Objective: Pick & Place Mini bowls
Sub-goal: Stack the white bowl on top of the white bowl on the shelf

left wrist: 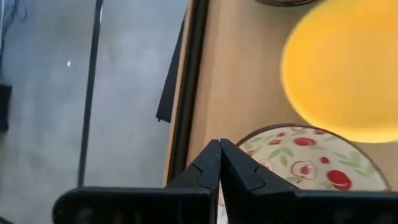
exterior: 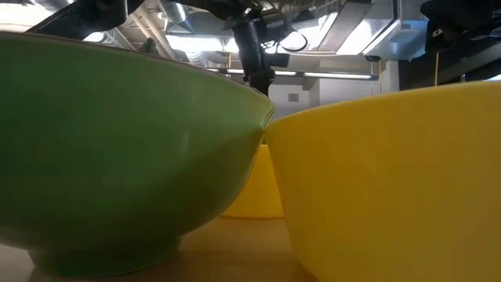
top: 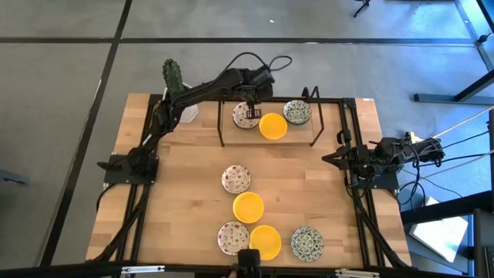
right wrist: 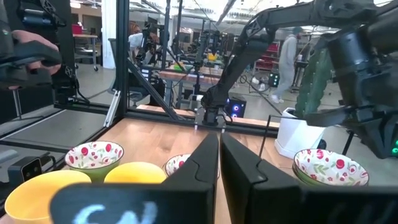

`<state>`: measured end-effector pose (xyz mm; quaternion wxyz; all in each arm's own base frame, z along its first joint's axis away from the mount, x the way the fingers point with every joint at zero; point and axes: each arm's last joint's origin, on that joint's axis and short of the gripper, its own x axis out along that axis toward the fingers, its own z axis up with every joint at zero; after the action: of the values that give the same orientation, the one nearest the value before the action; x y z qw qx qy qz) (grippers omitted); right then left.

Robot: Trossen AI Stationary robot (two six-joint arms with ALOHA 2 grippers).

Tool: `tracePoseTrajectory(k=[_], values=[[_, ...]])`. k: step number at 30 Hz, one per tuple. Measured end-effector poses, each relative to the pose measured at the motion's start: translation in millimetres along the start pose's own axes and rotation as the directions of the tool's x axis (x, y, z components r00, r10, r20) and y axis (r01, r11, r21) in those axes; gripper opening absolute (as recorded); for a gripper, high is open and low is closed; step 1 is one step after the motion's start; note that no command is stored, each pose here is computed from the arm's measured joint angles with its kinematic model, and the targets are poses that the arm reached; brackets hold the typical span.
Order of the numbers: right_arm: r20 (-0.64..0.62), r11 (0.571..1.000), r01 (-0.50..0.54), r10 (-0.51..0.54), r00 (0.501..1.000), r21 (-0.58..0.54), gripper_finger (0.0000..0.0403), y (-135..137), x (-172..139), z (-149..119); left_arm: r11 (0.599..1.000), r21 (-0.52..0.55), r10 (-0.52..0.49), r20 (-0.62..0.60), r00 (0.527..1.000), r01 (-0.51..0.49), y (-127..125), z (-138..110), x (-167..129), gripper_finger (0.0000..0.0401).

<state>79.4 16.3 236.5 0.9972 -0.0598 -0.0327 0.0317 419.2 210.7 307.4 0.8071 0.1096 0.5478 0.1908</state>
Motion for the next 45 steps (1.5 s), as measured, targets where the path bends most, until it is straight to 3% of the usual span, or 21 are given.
tracePoseTrajectory(k=[8,20,25,29,35,42,45], values=[[-0.004,1.000,0.000,0.000,1.000,0.000,0.0019,0,0,0,0.997,-0.082,0.008,-0.012,1.000,-0.009,10,-5,3,0.0002],[-0.003,1.000,0.000,0.000,1.000,-0.001,0.0019,0,0,0,0.998,0.012,0.068,-0.153,0.986,-0.067,-10,-26,53,0.0003],[-0.003,1.000,-0.001,0.001,1.000,-0.005,0.0019,0,0,0,0.994,0.020,0.108,-0.144,0.984,-0.107,-8,-24,48,0.0002],[-0.003,1.000,-0.001,0.001,1.000,-0.005,0.0019,0,0,0,0.986,-0.006,0.164,-0.103,0.981,-0.166,-9,-18,25,0.0003],[-0.003,1.000,-0.001,0.001,1.000,-0.004,0.0019,0,0,0,0.982,-0.109,0.144,-0.090,0.985,-0.154,-44,-9,-9,0.0002],[-0.003,1.000,-0.002,0.002,1.000,0.003,0.0019,0,0,0,0.926,0.037,0.376,-0.182,0.909,-0.376,-106,-15,-3,0.0002],[-0.003,1.000,-0.003,0.003,1.000,0.003,0.0019,0,0,0,0.919,0.060,0.393,-0.203,0.897,-0.389,-115,-22,6,0.0002]])
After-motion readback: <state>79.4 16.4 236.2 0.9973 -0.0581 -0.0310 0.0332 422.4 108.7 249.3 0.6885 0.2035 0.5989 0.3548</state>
